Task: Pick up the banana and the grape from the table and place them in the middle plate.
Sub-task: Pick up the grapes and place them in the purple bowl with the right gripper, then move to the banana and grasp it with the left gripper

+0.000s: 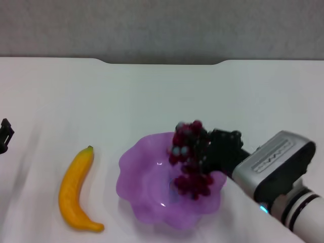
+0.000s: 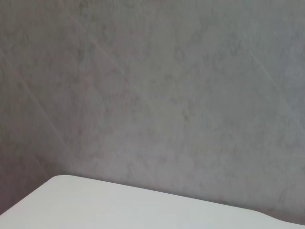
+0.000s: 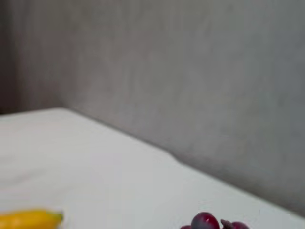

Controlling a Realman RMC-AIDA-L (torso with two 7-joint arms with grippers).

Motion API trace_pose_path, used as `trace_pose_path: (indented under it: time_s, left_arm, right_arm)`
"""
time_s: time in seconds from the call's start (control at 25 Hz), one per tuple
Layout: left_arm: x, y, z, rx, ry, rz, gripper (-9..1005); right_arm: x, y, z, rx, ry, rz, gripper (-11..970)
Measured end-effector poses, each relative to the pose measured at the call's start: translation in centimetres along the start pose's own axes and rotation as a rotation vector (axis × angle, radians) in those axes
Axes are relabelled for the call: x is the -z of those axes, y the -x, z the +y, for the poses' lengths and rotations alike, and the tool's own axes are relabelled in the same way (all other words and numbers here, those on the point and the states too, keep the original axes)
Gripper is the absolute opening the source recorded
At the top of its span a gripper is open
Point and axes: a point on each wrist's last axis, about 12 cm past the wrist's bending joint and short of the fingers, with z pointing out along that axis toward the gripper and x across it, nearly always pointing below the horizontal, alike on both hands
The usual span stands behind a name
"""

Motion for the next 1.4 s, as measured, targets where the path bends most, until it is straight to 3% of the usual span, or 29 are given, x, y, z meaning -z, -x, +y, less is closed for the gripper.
trace_pose_path:
  time_s: [0.44,0.68,1.08,1.4]
  left_arm:
    - [-0.4,0.0,-0.3,0.007,-0.002,0.014,795]
    - [-0.5,0.1,-0.5,0.007,-0.006,0.012,795]
    - [-0.5,0.0,-0.4,0.017,-0.003,0.014,795]
    - [-0.5,0.0,-0.5,0.017,-0.009,0.015,796]
  right_arm:
    - [-0.7,-1.7,0.4,0.033,0.037,0.064,156]
    - [-0.5,-2.2,0.7,0.039,0.03,0.02,149]
    - [-0.6,-2.7,0.1,0.028,0.01,-0.021,475]
    - [1.0,-3.5,-2.7,-0.018,-0.12,-0.2,766]
